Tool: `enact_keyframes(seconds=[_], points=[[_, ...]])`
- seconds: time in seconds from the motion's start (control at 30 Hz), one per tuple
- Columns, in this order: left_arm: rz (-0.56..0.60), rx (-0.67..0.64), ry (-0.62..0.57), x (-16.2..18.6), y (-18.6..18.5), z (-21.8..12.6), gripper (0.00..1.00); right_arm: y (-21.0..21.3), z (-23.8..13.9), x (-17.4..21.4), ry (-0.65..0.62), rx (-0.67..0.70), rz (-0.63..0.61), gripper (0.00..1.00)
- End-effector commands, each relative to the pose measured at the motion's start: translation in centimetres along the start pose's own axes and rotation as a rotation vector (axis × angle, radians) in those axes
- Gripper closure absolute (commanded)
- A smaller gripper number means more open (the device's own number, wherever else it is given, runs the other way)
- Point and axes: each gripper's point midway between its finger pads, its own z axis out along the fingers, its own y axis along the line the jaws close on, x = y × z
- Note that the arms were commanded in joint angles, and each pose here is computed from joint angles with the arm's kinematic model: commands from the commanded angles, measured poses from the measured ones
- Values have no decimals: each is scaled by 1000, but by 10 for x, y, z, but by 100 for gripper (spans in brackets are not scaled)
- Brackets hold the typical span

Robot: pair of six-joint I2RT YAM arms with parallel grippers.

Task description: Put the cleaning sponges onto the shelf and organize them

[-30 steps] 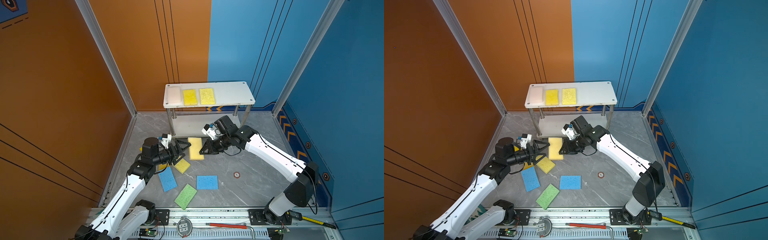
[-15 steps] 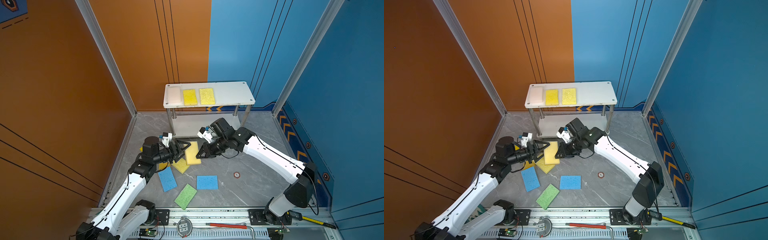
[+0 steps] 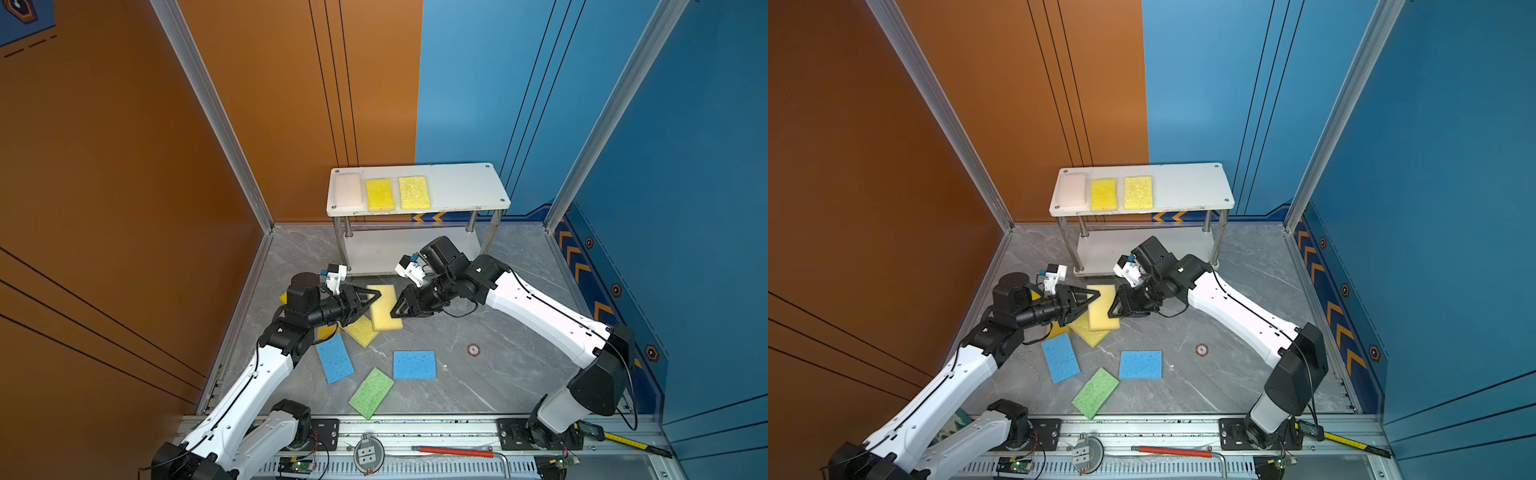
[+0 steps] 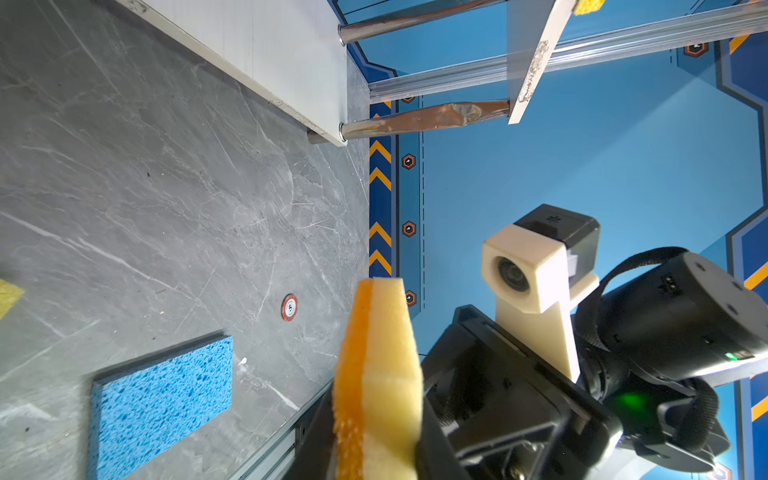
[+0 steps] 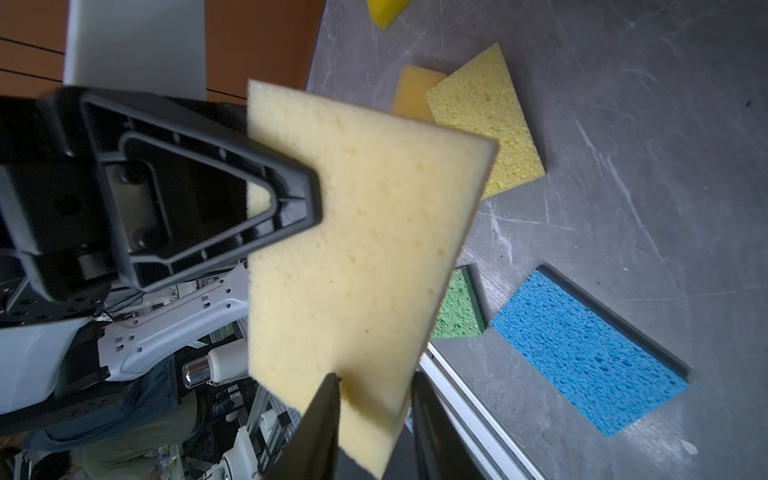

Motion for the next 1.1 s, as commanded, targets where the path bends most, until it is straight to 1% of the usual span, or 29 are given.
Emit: enact_keyframes(seconds=[0.0, 0.03, 0.13, 0.23, 0.27, 0.37, 0.47, 0.63, 0.77, 0.87, 1.07], points=[[50, 24, -36, -8, -16, -1, 78, 9, -21, -7, -54, -8, 0, 47], [50, 34, -49, -11, -19, -2, 78, 9, -24, -8, -62, -8, 7, 42], [23, 86, -93, -21, -29, -2, 78, 7, -38, -12, -100, -21, 33, 31], [3, 149, -130, -31, -43, -2, 78, 16, -50, -18, -148, -84, 53, 27], [1, 165, -141, -35, -48, -2, 78, 12, -58, -26, -184, -102, 80, 26], [-7, 220, -163, -42, -65, -4, 78, 19, -67, -34, -225, -182, 109, 25], [-11, 267, -178, -48, -80, -7, 78, 28, -72, -39, -248, -233, 117, 24], [-31, 334, -209, -54, -97, -13, 78, 37, -76, -43, -262, -269, 116, 24], [-35, 371, -211, -53, -108, -17, 78, 41, -75, -47, -272, -291, 118, 24], [-33, 379, -215, -53, -111, -19, 78, 48, -73, -50, -276, -318, 115, 25], [-30, 387, -213, -50, -114, -21, 78, 52, -70, -49, -280, -323, 110, 32]])
